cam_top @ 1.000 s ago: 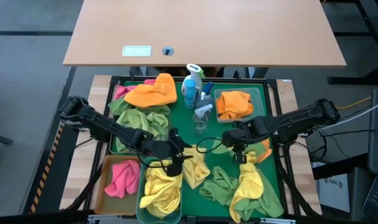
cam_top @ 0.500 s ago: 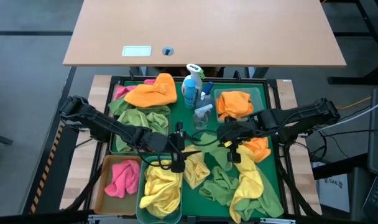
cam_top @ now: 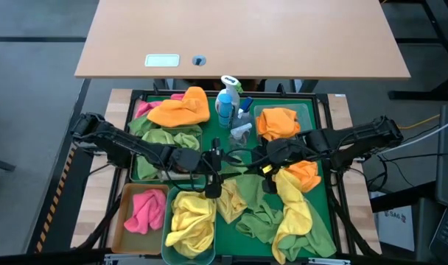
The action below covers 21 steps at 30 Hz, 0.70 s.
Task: Sort microfiber towel by color & place in baskets
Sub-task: Put the green towel into the wire basket
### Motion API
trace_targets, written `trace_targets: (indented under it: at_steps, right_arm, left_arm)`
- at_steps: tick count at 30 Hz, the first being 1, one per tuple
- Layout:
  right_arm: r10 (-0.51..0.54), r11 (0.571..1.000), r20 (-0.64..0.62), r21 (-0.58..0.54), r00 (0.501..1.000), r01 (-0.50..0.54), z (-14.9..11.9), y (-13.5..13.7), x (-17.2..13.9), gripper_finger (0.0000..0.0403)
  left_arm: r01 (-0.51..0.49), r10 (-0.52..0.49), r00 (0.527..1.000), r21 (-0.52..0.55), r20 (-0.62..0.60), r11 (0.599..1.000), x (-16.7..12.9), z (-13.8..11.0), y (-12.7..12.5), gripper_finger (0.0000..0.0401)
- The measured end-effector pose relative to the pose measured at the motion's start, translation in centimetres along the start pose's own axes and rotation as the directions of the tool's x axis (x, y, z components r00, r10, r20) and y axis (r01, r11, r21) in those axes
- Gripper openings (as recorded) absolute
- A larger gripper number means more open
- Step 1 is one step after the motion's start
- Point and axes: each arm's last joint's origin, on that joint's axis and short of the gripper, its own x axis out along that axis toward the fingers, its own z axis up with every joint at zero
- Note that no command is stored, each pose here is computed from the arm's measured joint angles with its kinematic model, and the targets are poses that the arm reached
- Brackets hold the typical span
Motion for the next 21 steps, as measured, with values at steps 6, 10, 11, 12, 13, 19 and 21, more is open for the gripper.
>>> trace_targets:
  at_steps: [6,10,11,12,13,19,21]
  right_arm:
    - [0.011,1.000,0.047,-0.001,0.999,-0.011,0.45,0.10,0.02,0.0010]
    - [0.012,1.000,0.050,-0.001,0.999,-0.012,0.48,0.11,0.03,0.0013]
    - [0.012,1.000,0.052,-0.001,0.999,-0.012,0.50,0.11,0.03,0.0013]
    - [0.013,1.000,0.056,-0.001,0.998,-0.013,0.53,0.12,0.03,0.0014]
    - [0.013,1.000,0.058,-0.001,0.998,-0.013,0.55,0.12,0.03,0.0014]
    - [0.011,1.000,0.062,0.000,0.998,-0.011,0.58,0.12,0.03,0.0014]
    - [0.011,1.000,0.062,0.001,0.998,-0.011,0.58,0.11,0.03,0.0014]
  left_arm:
    - [0.007,-0.007,1.000,-0.001,0.002,1.000,-0.06,0.05,-0.06,0.0182]
    - [0.006,-0.006,1.000,0.000,-0.003,1.000,-0.05,0.01,-0.04,0.0174]
    - [0.006,-0.006,1.000,0.000,-0.003,1.000,-0.05,0.00,-0.05,0.0169]
    - [0.007,-0.007,1.000,0.000,-0.004,1.000,-0.06,0.00,-0.06,0.0161]
    - [0.007,-0.007,1.000,0.000,-0.005,1.000,-0.06,-0.01,-0.06,0.0151]
    - [0.008,-0.008,1.000,-0.004,-0.009,1.000,-0.06,-0.05,-0.07,0.0061]
    - [0.008,-0.008,1.000,-0.004,-0.010,1.000,-0.06,-0.06,-0.07,0.0026]
